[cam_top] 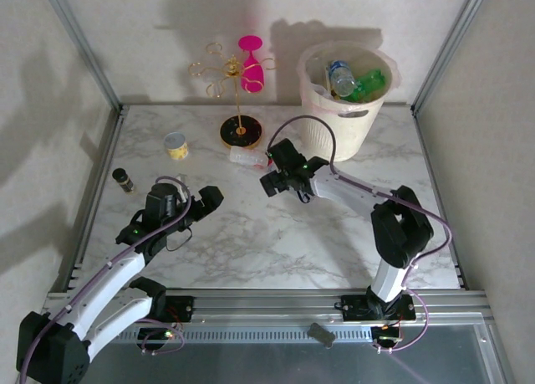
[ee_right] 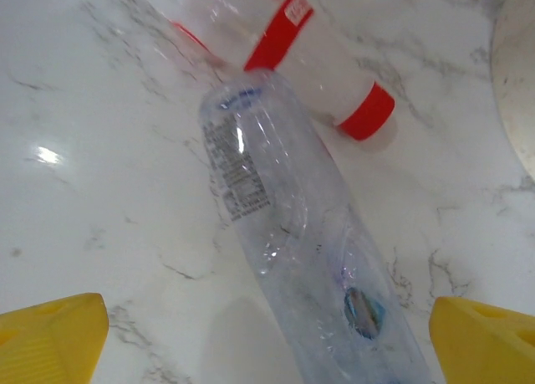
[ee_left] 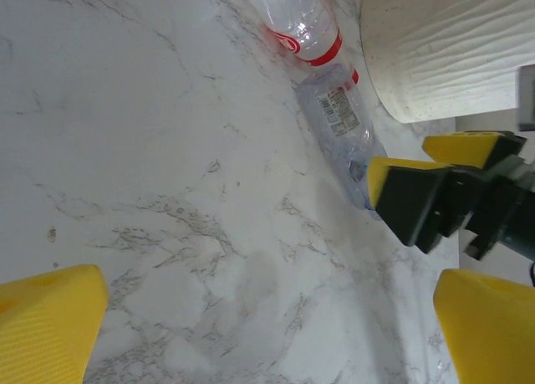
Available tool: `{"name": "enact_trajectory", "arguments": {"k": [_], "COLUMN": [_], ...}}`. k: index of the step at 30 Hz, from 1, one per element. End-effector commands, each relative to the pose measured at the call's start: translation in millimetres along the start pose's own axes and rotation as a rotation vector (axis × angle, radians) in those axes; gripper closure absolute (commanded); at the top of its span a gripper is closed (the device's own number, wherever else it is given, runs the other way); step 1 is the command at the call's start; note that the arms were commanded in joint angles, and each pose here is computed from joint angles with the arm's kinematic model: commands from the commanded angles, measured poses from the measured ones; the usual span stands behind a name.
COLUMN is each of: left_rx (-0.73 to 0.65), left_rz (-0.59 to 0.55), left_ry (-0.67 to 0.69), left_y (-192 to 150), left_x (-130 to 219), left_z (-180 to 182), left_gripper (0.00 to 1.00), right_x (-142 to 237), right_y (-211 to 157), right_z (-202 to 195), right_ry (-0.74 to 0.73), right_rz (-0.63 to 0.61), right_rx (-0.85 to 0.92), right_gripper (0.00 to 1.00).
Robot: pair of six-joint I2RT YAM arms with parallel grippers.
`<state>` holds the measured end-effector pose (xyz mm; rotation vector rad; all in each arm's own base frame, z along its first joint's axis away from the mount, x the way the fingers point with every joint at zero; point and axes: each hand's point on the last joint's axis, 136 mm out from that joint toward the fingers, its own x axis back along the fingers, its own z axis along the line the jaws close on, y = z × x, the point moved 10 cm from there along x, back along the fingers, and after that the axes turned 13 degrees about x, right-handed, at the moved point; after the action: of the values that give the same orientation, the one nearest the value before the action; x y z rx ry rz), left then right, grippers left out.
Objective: Put the plastic bottles in the bin
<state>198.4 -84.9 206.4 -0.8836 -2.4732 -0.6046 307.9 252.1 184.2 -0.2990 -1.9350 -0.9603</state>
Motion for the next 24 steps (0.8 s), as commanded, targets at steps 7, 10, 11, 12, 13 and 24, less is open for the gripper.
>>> {"name": "enact_trajectory", "arguments": {"k": [7,10,11,12,13,24], "left_rx": [-0.044,-0.047,-0.047,-0.047,-0.049,-0.048], "left_rz": [-0.005,-0.004,-0.003,-0.003,-0.003,-0.01], "left_ry": [-0.032,-0.031,-0.032,-0.031,-0.034,-0.027], "left_y": [5.6,6.0,6.2,6.3,6.4,6.5], "left_x": [5.4,4.8,5.0,4.7,5.0,5.3], "left_z": [-12.2,-12.8,-13.3,-13.4,-13.9,-12.8], "left_gripper": [0.0,0.0,0.0,0.0,0.0,0.0], "right_x": [-28.8,-38.5,-40.3,-42.5,-44.2,-55.5], "right_y": [-15.6,-20.8,-21.3,-22.2,-22.5,-20.2], "right_z": [-0.7,-5.9,-6.3,-5.8,-5.9,-2.1], "right_ry": [0.022,0.041,0.045,0.053,0.057,0.08], "right_rz": [0.054,0.078,0.082,0.086,0.088,0.086], "right_rx": [-0.013,-0.022,-0.023,-0.022,-0.021,-0.01], "right_gripper": [0.04,0.07,0.07,0.08,0.09,0.22]}}
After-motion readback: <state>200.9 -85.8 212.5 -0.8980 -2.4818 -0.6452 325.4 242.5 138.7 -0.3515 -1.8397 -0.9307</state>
